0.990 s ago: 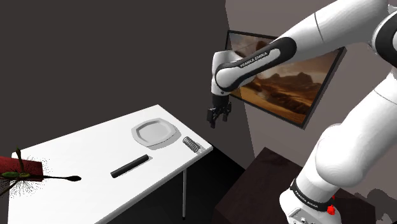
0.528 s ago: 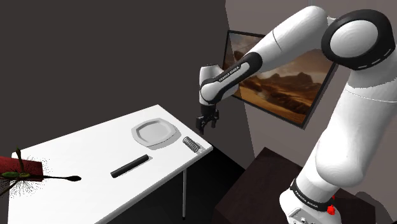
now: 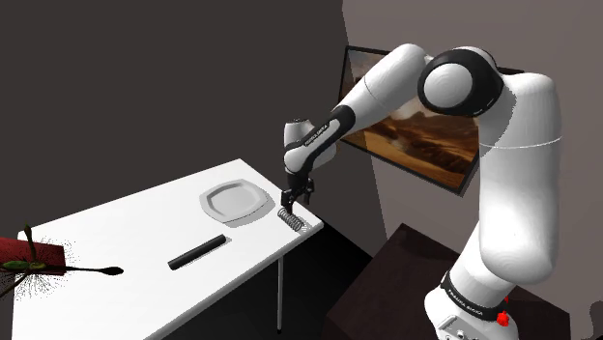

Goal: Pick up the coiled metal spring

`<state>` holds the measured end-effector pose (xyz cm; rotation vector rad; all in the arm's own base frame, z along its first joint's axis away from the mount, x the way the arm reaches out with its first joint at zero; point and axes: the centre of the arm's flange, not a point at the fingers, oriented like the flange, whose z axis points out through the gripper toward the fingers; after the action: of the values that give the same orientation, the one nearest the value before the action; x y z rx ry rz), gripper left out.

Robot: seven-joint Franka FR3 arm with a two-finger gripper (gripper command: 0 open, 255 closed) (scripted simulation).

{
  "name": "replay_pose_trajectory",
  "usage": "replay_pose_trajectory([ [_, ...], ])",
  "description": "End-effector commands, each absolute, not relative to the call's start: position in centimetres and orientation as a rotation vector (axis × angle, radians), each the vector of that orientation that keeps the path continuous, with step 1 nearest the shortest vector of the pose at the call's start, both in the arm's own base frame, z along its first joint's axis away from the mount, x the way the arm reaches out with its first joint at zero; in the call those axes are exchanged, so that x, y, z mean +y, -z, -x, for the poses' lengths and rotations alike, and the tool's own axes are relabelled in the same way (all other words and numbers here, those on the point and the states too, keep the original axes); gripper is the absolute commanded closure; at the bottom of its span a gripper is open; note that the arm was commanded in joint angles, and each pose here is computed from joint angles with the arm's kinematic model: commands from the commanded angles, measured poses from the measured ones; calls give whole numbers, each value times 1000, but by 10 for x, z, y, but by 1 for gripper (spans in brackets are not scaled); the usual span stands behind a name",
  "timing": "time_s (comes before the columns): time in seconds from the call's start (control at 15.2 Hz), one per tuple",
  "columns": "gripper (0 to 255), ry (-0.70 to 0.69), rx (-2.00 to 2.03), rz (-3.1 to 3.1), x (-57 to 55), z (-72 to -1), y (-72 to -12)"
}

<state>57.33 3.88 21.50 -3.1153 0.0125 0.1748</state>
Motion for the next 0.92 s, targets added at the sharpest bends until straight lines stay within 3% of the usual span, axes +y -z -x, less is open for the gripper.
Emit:
replay_pose_trajectory([
  [0.0,0,-175,1,3117,44,-589,-194],
  [0.73,0,-174,-8,3118,47,-603,-136],
  [0.79,255,-174,-8,3118,47,-603,-136],
  [0.86,255,-174,-8,3118,47,-603,-136],
])
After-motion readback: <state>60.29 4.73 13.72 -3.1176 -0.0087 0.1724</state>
